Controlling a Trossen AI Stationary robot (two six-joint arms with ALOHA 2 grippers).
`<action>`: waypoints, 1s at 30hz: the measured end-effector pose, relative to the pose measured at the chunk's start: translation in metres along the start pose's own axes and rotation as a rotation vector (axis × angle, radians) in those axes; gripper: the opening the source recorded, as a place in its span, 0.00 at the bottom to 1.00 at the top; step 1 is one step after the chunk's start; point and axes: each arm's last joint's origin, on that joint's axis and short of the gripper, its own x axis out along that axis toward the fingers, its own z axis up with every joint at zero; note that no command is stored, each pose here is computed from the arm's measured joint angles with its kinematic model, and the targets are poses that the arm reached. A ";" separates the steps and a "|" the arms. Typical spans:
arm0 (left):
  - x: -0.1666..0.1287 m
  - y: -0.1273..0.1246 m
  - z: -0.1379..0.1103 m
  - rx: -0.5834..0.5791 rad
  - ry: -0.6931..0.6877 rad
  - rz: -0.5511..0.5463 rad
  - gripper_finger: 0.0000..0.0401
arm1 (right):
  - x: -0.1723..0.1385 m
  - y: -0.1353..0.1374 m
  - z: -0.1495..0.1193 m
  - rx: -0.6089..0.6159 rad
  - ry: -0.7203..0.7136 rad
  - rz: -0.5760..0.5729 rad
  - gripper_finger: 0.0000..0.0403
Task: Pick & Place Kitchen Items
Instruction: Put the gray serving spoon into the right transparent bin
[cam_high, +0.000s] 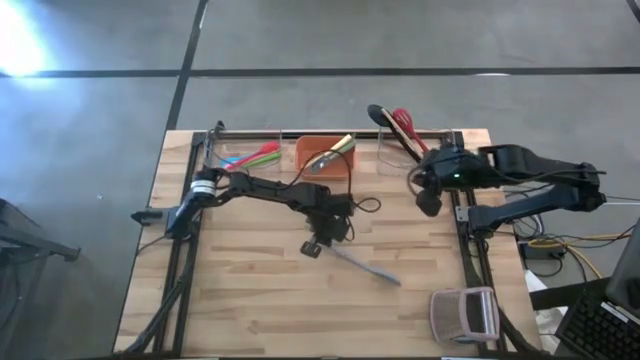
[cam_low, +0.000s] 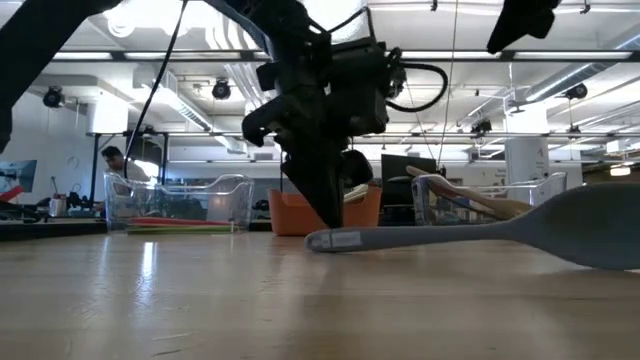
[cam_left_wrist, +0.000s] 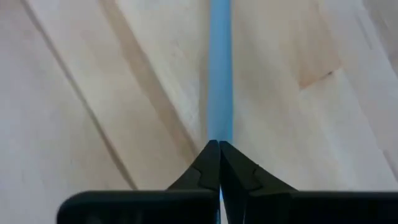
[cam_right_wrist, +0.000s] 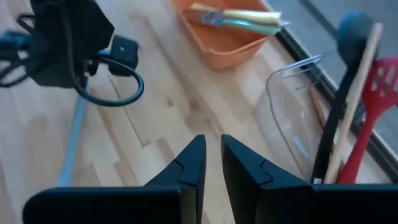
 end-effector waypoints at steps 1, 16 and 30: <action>0.000 0.000 -0.002 -0.008 -0.010 0.006 0.01 | -0.004 -0.002 -0.002 0.016 -0.020 -0.003 0.11; -0.005 -0.004 -0.011 0.083 0.029 0.260 0.10 | -0.011 -0.009 -0.011 0.057 -0.137 0.022 0.11; -0.006 -0.024 0.014 0.267 0.001 0.315 0.67 | -0.005 -0.006 -0.009 0.044 -0.115 0.016 0.11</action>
